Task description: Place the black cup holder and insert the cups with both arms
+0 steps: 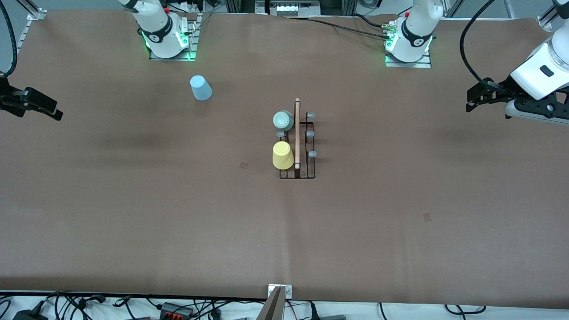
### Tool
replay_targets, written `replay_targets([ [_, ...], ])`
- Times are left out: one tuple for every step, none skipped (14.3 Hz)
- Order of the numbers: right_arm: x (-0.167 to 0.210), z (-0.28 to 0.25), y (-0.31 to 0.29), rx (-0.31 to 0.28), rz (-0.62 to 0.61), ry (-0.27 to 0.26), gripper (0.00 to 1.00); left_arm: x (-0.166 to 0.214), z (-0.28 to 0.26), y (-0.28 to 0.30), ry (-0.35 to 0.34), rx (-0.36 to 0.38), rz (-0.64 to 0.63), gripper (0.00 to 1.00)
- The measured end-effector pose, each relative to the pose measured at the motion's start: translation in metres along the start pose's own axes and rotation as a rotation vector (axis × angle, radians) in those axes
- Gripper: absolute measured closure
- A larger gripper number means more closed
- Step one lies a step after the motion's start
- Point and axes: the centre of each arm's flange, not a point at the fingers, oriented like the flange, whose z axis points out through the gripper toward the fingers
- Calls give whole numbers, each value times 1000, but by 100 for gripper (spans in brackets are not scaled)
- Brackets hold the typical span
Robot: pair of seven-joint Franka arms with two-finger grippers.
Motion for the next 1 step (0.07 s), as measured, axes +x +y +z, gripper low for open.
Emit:
replay_targets([
  [0, 0, 0, 0, 0, 0, 0, 0, 0, 0, 0, 0, 0, 0],
])
